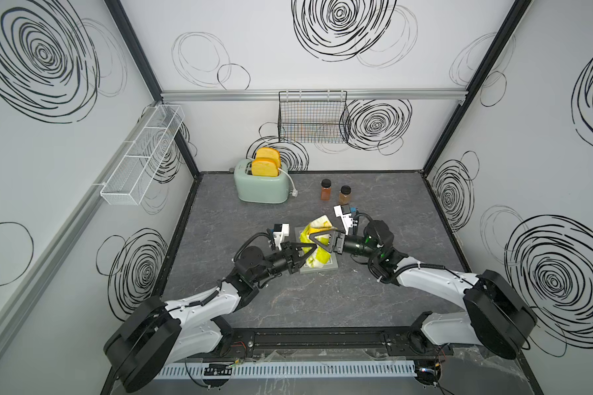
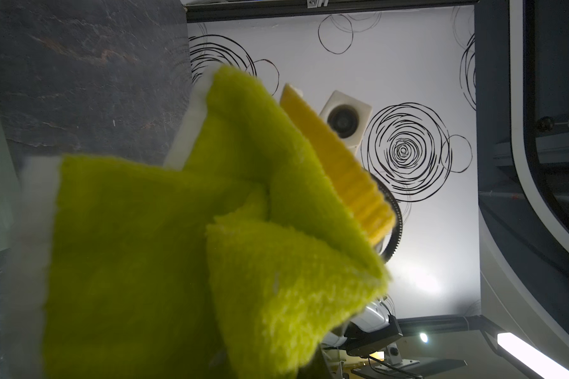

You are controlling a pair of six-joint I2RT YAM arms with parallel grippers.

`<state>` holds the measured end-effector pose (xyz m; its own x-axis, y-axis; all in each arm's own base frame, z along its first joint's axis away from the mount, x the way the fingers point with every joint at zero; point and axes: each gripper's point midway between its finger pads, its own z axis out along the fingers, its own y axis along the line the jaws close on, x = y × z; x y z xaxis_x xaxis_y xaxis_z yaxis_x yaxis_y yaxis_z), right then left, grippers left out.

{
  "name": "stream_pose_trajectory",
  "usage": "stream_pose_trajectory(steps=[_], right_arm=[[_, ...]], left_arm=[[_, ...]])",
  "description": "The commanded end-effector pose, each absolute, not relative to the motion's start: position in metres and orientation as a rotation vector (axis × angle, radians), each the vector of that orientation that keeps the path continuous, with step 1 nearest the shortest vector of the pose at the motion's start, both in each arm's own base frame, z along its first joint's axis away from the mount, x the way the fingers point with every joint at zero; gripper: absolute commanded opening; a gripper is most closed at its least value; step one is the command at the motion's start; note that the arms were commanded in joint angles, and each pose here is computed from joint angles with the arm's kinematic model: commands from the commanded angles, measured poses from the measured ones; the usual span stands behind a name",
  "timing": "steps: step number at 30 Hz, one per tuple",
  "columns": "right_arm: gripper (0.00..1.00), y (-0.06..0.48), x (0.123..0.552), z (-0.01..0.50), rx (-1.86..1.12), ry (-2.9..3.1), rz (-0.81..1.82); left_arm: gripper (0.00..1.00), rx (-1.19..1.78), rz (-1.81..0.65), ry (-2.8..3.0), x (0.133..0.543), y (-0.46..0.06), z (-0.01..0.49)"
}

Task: Wipe the picture frame with a cloth
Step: Adjust the cleaning item, then wipe the dirt from the picture frame.

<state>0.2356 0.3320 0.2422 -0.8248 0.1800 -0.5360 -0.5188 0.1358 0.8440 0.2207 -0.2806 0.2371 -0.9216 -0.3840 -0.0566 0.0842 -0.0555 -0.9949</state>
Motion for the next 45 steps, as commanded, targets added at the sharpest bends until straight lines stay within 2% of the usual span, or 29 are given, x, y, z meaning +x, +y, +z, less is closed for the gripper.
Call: stream_pose_trajectory(steps=[1,3,6,8,9,11,13,16,17,22,25,26,27,30,31,32,37,45], right_arm=[[0.6,0.335,0.229,0.274,-0.384,1.791,1.837],[0.48,0.332,0.231,0.273,-0.366,1.805,1.802],[0.39,0.326,0.232,0.274,-0.359,1.81,1.758],[0.24,0.322,0.234,0.276,-0.344,1.806,1.741],[0.16,0.32,0.235,0.276,-0.338,1.807,1.737],[0.0,0.317,0.238,0.277,-0.321,1.809,1.725],[0.0,0.314,0.241,0.276,-0.317,1.811,1.708],[0.0,0.308,0.248,0.274,-0.297,1.823,1.672],[0.0,0.305,0.251,0.272,-0.29,1.829,1.649],[0.0,0.285,0.28,0.259,-0.266,1.906,1.372],[0.0,0.272,0.299,0.234,-0.276,1.992,1.112],[0.0,0.27,0.304,0.226,-0.289,2.009,1.059],[0.0,0.269,0.311,0.215,-0.305,2.035,0.999],[0.0,0.274,0.334,0.184,-0.347,2.107,0.873],[0.0,0.276,0.342,0.172,-0.354,2.128,0.837],[0.0,0.279,0.349,0.165,-0.36,2.143,0.817],[0.0,0.303,0.39,0.149,-0.434,2.165,0.715],[0.0,0.354,0.436,0.136,-0.563,2.13,0.678]], left_arm=[[0.0,-0.199,-2.15,1.763,0.214,-0.279,0.276],[0.0,-0.185,-2.112,1.765,0.218,-0.277,0.278],[0.0,-0.175,-2.027,1.793,0.226,-0.271,0.278],[0.01,-0.163,-2.001,1.807,0.227,-0.269,0.278],[0.09,-0.158,-1.994,1.817,0.227,-0.269,0.276],[0.38,-0.15,-1.968,1.853,0.225,-0.27,0.27],[0.5,-0.131,-1.916,1.909,0.225,-0.27,0.262],[0.79,-0.103,-1.823,1.962,0.225,-0.267,0.255],[0.85,-0.109,-1.781,1.997,0.226,-0.264,0.249],[0.88,-0.149,-1.459,2.067,0.242,-0.227,0.237],[0.85,-0.205,-1.191,2.13,0.254,-0.198,0.217],[0.81,-0.223,-1.161,2.153,0.256,-0.196,0.207],[0.72,-0.229,-1.164,2.171,0.256,-0.199,0.195],[0.3,-0.22,-1.177,2.186,0.254,-0.217,0.166],[0.11,-0.195,-1.155,2.185,0.252,-0.224,0.161],[0.0,-0.166,-1.132,2.19,0.25,-0.231,0.156],[0.0,0.02,-1.125,2.154,0.242,-0.265,0.147],[0.0,0.064,-1.136,2.037,0.258,-0.278,0.141]])
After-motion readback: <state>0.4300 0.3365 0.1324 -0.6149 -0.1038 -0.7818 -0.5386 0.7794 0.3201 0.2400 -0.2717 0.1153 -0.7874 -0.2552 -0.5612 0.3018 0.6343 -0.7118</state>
